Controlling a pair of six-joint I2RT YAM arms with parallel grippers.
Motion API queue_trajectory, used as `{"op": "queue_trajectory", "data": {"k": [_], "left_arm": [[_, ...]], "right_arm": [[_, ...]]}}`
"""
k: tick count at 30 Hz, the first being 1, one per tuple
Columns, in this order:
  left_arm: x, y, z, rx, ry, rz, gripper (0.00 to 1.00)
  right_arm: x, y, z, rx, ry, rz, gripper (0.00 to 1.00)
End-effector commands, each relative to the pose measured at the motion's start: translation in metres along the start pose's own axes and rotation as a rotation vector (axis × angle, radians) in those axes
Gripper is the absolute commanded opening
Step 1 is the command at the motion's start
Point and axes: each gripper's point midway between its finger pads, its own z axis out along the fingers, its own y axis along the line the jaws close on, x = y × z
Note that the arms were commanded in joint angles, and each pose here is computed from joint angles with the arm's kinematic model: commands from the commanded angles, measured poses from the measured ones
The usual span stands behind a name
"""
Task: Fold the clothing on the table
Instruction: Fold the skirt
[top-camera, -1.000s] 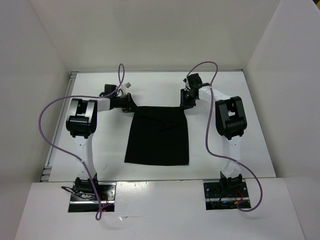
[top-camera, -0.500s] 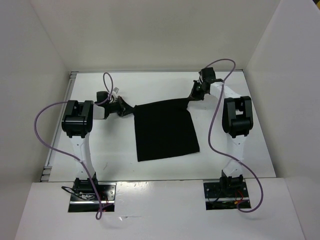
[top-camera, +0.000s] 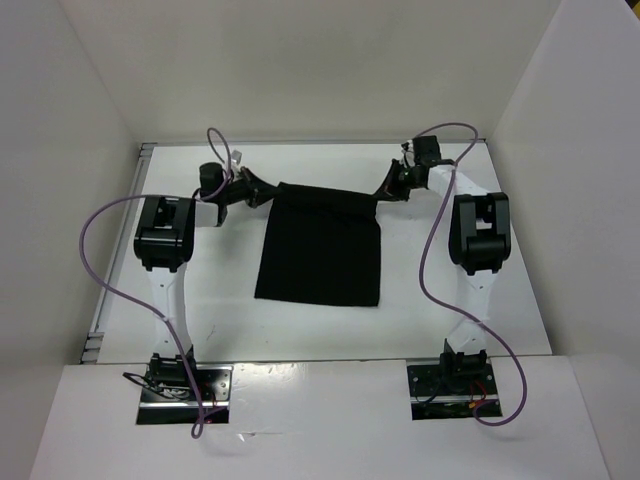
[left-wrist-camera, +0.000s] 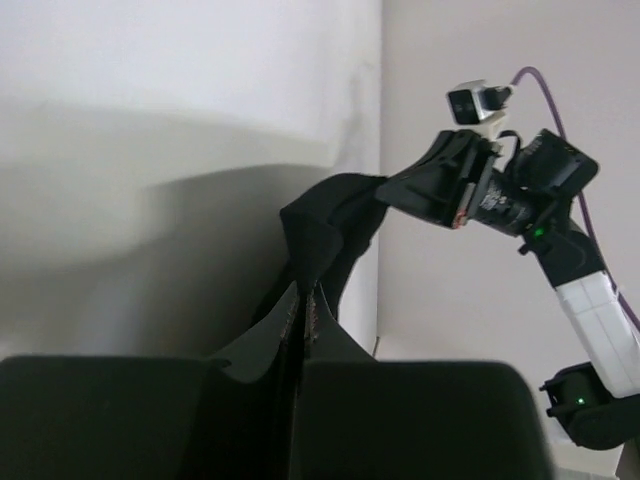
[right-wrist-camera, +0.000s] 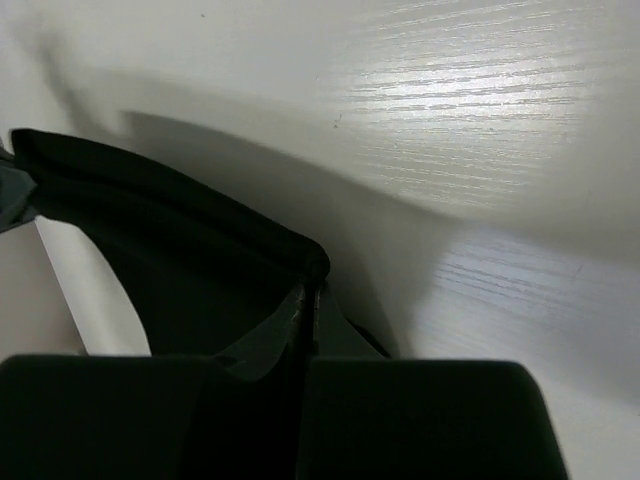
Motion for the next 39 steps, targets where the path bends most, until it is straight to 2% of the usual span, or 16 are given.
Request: {"op": "queue_trajectory", "data": {"k": [1, 6, 16, 23, 28, 39], "left_arm": [[-0.015, -0.045, 0.011, 0.119, 0.011, 0.101, 0.0], [-0.021, -0.065, 0.017, 0.157, 0.024, 0.146, 0.0], [-0.002, -0.043, 0.01, 0.112, 0.042, 0.13, 0.0], [0.01, -0.051, -0.001, 0.111, 0.052, 0.144, 0.0], [0.019, -0.056, -0.009, 0.111, 0.062, 0.149, 0.0], [0.056, -0.048, -0.033, 0.072, 0.111, 0.126, 0.0]], "right_arm": [[-0.033, 0.031, -0.024, -0.022, -0.109, -0.11, 0.0], [-0.05, 0.045, -0.038, -0.032, -0.162, -0.157, 0.0], [-0.063, 0.088, -0.082, -0.059, -0.264, -0.235, 0.0], [-0.025, 0.092, -0.09, -0.061, -0.205, -0.24, 0.0], [0.016, 0.084, -0.084, -0.041, -0.117, -0.22, 0.0], [0.033, 0.053, -0.092, 0.108, -0.096, -0.163, 0.0]]}}
